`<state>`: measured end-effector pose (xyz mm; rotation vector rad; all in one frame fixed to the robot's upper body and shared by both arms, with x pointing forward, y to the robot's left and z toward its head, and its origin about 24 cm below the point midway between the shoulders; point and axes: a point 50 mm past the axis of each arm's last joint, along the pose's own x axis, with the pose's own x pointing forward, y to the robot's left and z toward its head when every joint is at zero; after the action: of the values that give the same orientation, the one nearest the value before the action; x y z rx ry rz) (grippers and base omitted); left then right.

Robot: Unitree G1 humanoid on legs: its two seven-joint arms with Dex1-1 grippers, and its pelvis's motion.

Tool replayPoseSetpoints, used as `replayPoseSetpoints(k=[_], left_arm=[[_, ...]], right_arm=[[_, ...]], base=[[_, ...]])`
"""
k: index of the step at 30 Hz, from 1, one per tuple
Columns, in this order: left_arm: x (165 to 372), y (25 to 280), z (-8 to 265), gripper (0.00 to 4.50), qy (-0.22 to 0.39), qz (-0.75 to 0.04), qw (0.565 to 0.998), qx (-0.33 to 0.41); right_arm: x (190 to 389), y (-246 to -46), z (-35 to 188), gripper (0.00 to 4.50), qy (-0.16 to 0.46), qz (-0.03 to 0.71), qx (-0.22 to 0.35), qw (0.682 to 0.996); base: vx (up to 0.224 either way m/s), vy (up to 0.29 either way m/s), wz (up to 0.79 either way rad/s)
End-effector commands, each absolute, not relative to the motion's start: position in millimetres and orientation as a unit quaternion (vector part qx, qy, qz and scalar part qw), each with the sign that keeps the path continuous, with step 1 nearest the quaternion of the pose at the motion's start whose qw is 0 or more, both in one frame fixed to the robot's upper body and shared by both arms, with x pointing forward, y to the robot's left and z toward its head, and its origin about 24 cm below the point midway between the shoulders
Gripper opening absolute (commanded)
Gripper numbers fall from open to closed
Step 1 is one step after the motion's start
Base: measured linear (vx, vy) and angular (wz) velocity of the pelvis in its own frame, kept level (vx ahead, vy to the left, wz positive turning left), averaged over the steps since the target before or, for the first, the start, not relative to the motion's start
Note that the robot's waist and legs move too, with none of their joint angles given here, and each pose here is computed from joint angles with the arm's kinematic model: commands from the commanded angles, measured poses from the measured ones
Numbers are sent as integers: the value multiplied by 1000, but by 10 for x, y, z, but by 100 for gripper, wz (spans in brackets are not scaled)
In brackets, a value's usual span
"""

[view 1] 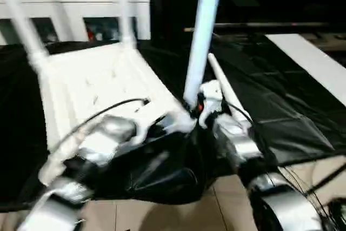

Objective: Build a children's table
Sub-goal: Rotate leg to tighten

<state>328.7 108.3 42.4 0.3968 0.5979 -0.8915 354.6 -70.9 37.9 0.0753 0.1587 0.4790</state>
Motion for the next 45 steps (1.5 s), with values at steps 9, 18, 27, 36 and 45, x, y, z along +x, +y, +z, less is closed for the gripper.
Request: replayPoseSetpoints(k=[9,18,27,36,45], left_arm=[[3382,883,493,0,292,-364,863,191],[3365,975,459,0,307,-350,864,193],[3362,1019,480,0,302,-354,864,194],[3376,1058,499,0,299,-354,864,197],[3387,1120,517,0,297,-353,864,203]], right_arm=[[3267,-427,-159,186,252,178,65,949],[3319,-498,-134,186,254,165,64,951],[3359,-438,-40,186,225,211,51,950],[3397,-393,54,306,200,242,60,947],[3475,-434,179,370,163,256,60,951]], base=[[-31,-7,3],[47,-18,-12],[0,0,0],[0,0,0],[0,0,0]])
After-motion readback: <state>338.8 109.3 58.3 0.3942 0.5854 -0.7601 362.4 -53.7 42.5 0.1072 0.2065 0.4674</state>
